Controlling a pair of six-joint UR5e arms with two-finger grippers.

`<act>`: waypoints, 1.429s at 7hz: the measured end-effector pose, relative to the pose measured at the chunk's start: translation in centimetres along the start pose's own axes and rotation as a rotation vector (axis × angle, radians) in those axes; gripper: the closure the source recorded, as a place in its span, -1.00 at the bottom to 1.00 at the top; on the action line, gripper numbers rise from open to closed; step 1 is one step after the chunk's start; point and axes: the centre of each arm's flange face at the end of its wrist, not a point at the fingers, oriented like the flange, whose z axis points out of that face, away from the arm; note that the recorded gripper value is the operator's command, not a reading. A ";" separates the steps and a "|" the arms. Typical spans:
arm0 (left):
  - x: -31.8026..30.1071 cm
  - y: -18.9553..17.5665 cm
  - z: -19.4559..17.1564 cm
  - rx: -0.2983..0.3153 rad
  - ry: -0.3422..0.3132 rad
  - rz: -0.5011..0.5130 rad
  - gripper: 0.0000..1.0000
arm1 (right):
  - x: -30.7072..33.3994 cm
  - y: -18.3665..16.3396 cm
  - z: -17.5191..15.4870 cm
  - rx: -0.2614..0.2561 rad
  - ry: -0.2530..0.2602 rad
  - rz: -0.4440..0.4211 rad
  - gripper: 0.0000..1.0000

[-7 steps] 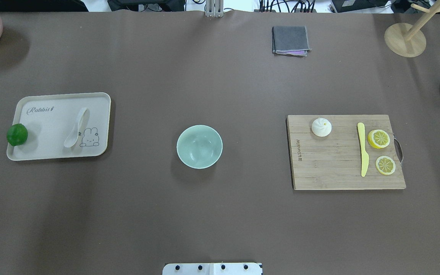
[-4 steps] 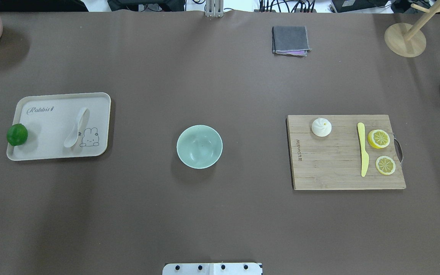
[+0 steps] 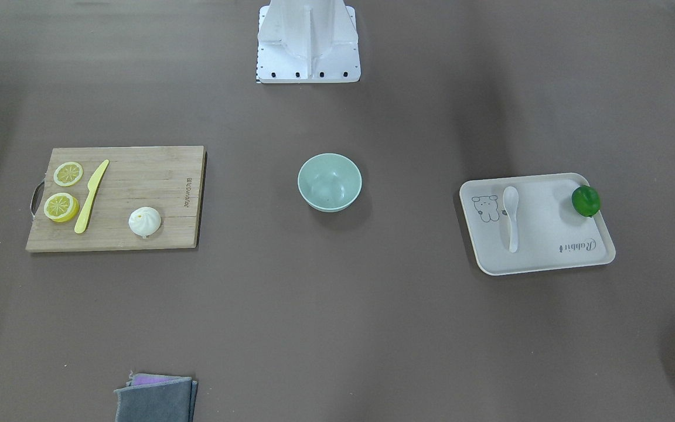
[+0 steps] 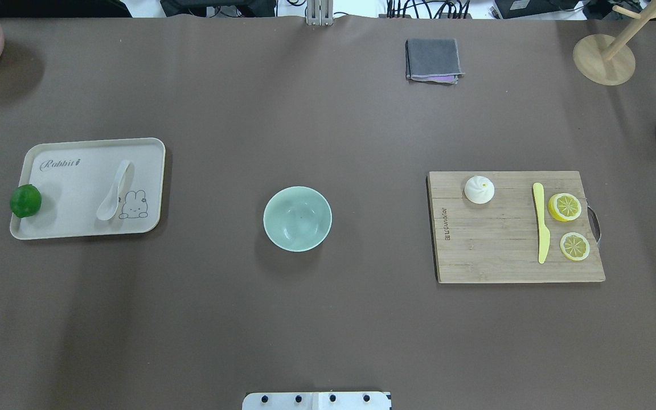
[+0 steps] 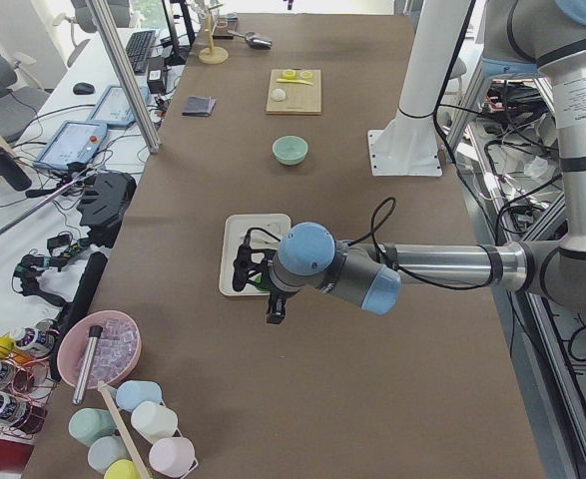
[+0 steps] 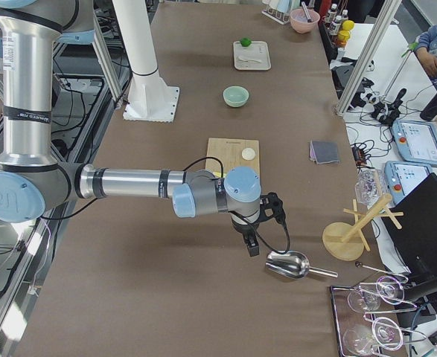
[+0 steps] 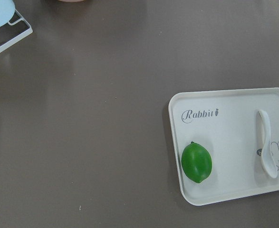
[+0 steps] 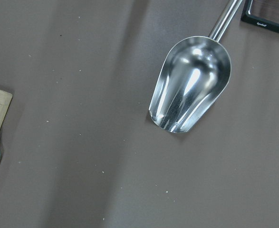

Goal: Put spoon and bun in bowl

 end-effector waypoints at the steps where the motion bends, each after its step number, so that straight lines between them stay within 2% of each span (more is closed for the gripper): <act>1: 0.6 0.2 0.1 0.009 0.025 0.029 -0.93 | -0.3 -0.2 0.1 0.007 -0.004 -0.013 -1.00; 3: 4.7 -2.9 2.7 -0.020 0.054 0.092 -0.74 | -1.5 -0.9 0.5 0.030 -0.029 -0.031 -1.00; 5: 12.6 -7.4 9.6 -0.060 -0.001 0.122 -0.74 | -5.4 -2.3 0.9 0.027 -0.089 0.028 -0.97; 7: 19.5 -9.4 17.5 -0.088 -0.048 0.139 -0.89 | -12.6 -4.6 1.5 0.004 -0.131 0.074 -0.97; 8: 22.0 -9.2 21.1 -0.102 -0.073 0.154 -0.81 | -16.4 -6.1 2.0 -0.011 -0.153 0.076 -0.97; 10: 25.8 -8.9 27.3 -0.132 -0.106 0.198 -0.52 | -23.1 -9.1 3.4 -0.027 -0.169 0.072 -0.94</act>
